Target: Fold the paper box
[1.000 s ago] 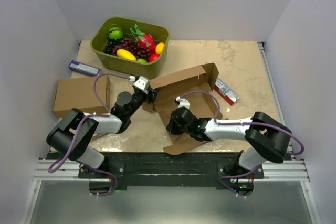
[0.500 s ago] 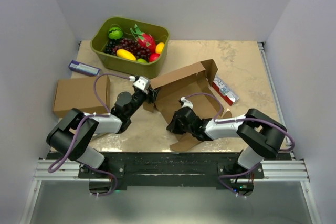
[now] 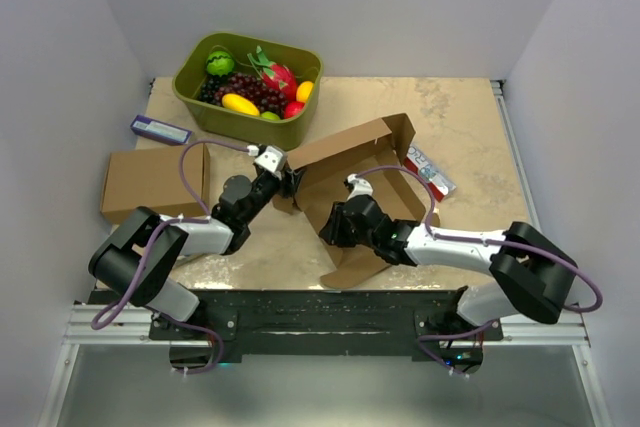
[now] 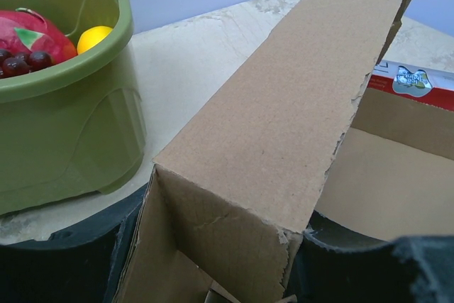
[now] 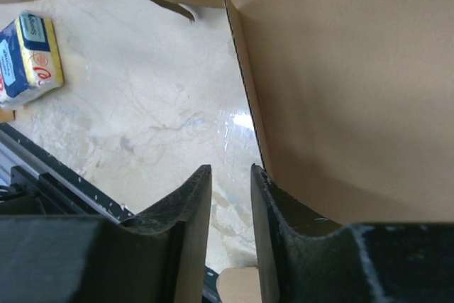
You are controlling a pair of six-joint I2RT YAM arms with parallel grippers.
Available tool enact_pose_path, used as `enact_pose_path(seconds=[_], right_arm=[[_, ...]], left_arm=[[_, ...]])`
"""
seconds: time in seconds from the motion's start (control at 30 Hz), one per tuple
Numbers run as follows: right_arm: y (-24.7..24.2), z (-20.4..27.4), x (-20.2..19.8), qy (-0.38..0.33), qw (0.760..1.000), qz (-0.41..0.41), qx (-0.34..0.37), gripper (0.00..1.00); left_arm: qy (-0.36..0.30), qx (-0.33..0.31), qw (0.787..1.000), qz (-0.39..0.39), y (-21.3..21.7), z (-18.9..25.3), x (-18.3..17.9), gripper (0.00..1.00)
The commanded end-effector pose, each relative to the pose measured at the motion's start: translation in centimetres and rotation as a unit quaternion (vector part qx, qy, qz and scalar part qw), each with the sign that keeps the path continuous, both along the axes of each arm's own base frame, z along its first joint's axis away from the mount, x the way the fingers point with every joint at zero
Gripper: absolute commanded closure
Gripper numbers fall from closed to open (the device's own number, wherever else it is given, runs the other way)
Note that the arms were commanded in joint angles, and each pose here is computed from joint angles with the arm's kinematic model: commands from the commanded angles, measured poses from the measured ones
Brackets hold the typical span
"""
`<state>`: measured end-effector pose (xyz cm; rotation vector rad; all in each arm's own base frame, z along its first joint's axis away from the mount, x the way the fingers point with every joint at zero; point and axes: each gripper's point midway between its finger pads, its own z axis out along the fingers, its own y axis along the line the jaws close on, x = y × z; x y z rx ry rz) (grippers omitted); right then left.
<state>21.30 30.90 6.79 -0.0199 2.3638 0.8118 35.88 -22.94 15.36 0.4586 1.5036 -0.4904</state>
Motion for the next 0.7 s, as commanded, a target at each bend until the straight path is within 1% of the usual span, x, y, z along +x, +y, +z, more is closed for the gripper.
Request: enact_pose_path(seconds=[0.0,0.1,0.13,0.17,0.27,0.33,0.37,0.43,0.47,0.6,0.67], right_arm=[[-1.4,-2.1,0.8,0.001,0.998,-0.007,-0.058,0.71],[-1.6,-3.4,0.6,0.015,0.998,-0.016,-0.062,0.78],[-1.9,-4.1,0.4,0.024,0.997,-0.024,-0.067,0.82],[-2.3,-4.5,0.4,0.028,0.997,-0.031,-0.071,0.88],[-3.5,-5.6,0.4,0.042,0.995,-0.055,-0.077,0.95],[-4.4,-6.4,0.1,0.054,0.993,-0.067,-0.076,0.96],[-4.2,-6.2,0.3,0.053,0.994,-0.07,-0.062,0.97],[-4.8,-7.2,-0.2,0.072,0.993,-0.075,-0.051,0.97],[-4.6,-7.1,0.0,0.072,0.994,-0.076,-0.038,0.97],[-5.4,-8.6,-0.6,0.1,0.991,-0.086,-0.018,0.98],[-5.0,-8.4,-0.6,0.1,0.992,-0.079,-0.003,0.99]], left_arm=[[-0.022,0.009,1.0,-0.006,0.0,0.6,-0.2,0.73],[-0.023,0.01,1.0,-0.006,0.0,0.7,-0.2,0.73],[-0.023,0.01,1.0,-0.006,0.0,0.7,-0.2,0.73],[-0.023,0.01,1.0,-0.005,0.0,0.7,-0.2,0.73],[-0.024,0.01,1.0,-0.003,0.1,0.8,-0.2,0.73],[-0.023,0.01,1.0,-0.003,0.1,0.7,-0.2,0.73],[-0.024,0.01,1.0,-0.003,0.1,0.8,-0.2,0.73],[-0.024,0.011,1.0,-0.005,0.1,0.7,-0.2,0.73],[-0.024,0.011,1.0,-0.004,0.1,0.7,-0.2,0.73],[-0.024,0.01,1.0,-0.005,0.1,0.8,-0.3,0.74],[-0.024,0.011,1.0,-0.004,0.1,0.7,-0.2,0.74]])
